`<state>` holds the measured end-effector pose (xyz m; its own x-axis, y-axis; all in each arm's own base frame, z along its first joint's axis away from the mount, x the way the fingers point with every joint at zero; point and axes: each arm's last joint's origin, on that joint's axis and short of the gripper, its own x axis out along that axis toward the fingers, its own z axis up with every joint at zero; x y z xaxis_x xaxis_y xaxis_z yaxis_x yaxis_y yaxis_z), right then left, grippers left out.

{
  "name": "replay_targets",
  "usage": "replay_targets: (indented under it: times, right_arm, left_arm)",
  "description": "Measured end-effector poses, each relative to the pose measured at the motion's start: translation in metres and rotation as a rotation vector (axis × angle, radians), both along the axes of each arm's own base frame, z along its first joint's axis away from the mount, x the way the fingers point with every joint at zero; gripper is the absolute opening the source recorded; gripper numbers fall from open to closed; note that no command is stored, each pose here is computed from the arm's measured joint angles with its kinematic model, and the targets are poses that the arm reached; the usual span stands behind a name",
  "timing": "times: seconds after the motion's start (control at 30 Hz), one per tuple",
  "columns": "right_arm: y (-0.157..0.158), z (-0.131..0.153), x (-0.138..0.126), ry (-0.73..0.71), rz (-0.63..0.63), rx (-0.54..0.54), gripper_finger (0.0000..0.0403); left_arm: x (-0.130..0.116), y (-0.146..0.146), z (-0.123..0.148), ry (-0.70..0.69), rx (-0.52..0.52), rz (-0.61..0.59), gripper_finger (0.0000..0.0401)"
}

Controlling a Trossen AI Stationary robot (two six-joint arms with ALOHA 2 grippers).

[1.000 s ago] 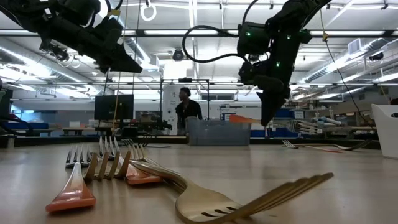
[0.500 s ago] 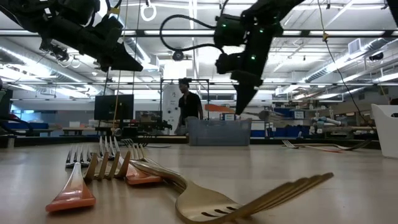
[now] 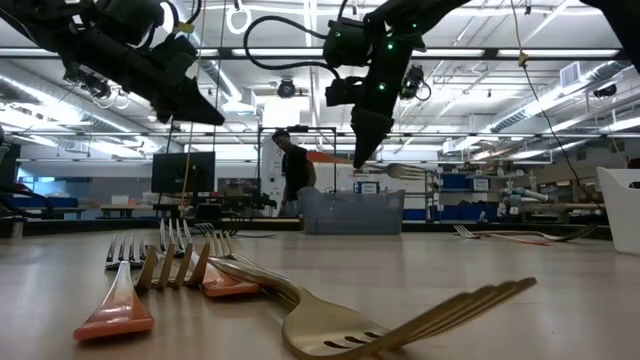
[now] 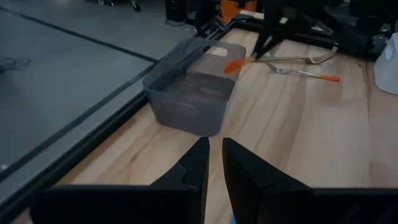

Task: Sort silverware by color (type)
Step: Put the orange fork into the black bin

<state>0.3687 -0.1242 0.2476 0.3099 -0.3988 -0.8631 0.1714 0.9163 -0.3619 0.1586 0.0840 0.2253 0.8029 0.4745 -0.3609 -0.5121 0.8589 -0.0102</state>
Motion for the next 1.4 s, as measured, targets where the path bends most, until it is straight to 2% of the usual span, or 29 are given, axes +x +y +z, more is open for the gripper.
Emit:
replay_targets:
  times: [0.3,0.67,0.93,1.2,1.4]
  right_arm:
    - [-0.023,0.007,0.004,-0.082,0.054,-0.081,0.0016]
    - [-0.057,0.012,-0.002,-0.215,0.045,-0.027,0.0016]
    - [-0.070,-0.012,0.008,-0.217,0.046,-0.006,0.0016]
    - [-0.083,-0.025,0.001,-0.165,-0.053,0.012,0.0016]
    - [-0.095,-0.028,-0.003,-0.214,-0.099,0.077,0.0016]
  left_arm:
    - [0.004,-0.010,-0.003,-0.013,-0.085,-0.034,0.0052]
    - [0.011,-0.030,-0.004,-0.012,-0.122,-0.139,0.0052]
    - [0.011,-0.032,-0.004,-0.013,-0.145,-0.141,0.0052]
    - [0.011,-0.032,-0.005,-0.009,-0.140,-0.139,0.0052]
    - [0.011,-0.032,-0.004,-0.010,-0.137,-0.135,0.0052]
